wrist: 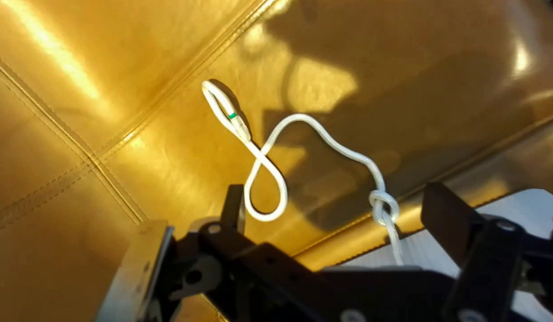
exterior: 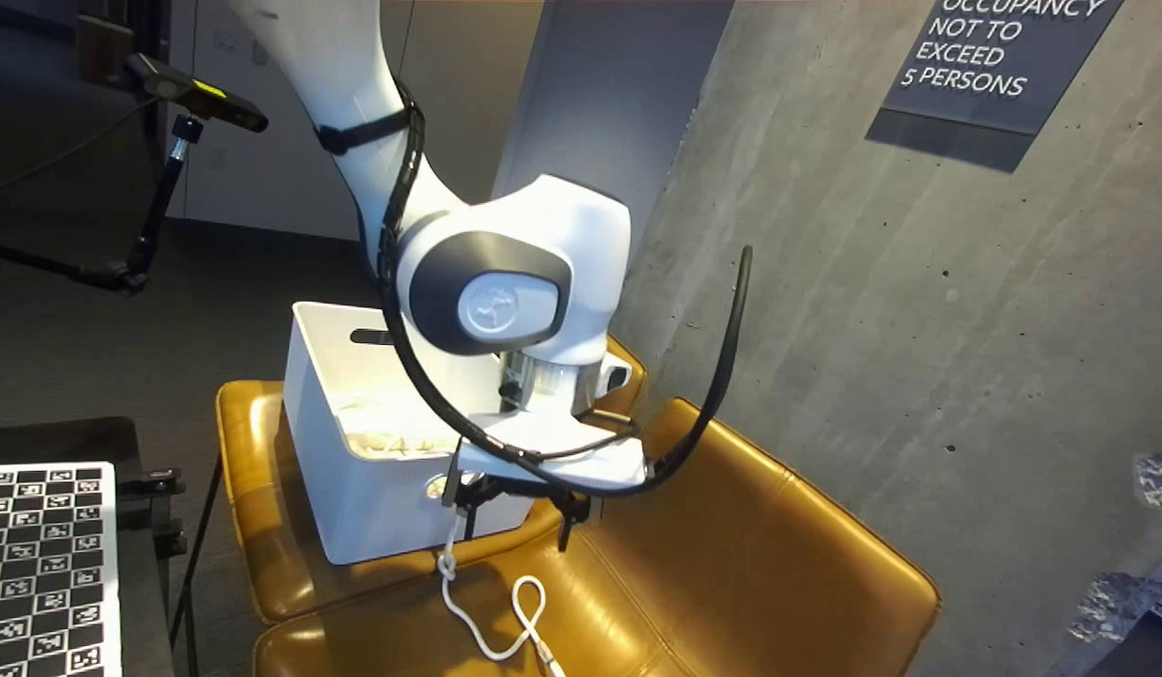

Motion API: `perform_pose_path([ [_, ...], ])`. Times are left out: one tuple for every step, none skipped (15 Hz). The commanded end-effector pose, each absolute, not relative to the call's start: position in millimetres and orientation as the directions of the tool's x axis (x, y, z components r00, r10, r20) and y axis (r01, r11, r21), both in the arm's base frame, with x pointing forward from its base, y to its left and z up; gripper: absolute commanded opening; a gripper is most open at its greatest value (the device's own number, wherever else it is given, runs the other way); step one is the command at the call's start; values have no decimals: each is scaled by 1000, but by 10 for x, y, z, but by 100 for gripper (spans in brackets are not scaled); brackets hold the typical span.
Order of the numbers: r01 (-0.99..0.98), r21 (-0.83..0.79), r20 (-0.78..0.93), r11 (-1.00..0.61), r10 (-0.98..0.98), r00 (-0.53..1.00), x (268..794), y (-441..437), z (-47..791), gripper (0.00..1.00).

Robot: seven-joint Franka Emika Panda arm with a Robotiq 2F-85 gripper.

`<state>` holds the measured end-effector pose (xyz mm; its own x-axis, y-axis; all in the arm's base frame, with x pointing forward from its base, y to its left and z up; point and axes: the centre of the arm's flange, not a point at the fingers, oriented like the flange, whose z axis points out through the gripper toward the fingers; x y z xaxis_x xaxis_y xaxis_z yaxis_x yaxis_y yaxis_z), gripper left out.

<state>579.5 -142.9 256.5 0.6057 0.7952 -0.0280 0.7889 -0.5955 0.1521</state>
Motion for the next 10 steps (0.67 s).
perform_pose_path([
  [774, 199, 6, -601, 790, 613, 6135, -1669, 2094, 100],
  [770, 208, 11, -604, 788, 615, 6201, -1699, 1972, 100],
  [766, 210, 12, -608, 785, 619, 6270, -1732, 1852, 100],
  [762, 215, 16, -610, 783, 622, 6337, -1756, 1735, 100],
  [760, 219, 18, -612, 781, 624, 6414, -1773, 1611, 100],
  [758, 219, 19, -615, 779, 627, 6476, -1780, 1512, 100],
  [756, 220, 20, -617, 778, 629, 6530, -1778, 1420, 100],
  [754, 216, 20, -621, 775, 632, 6589, -1783, 1315, 100],
  [750, 208, 18, -628, 769, 639, 6637, -1788, 1207, 100],
  [746, 203, 18, -635, 764, 645, 6676, -1792, 1121, 100],
])
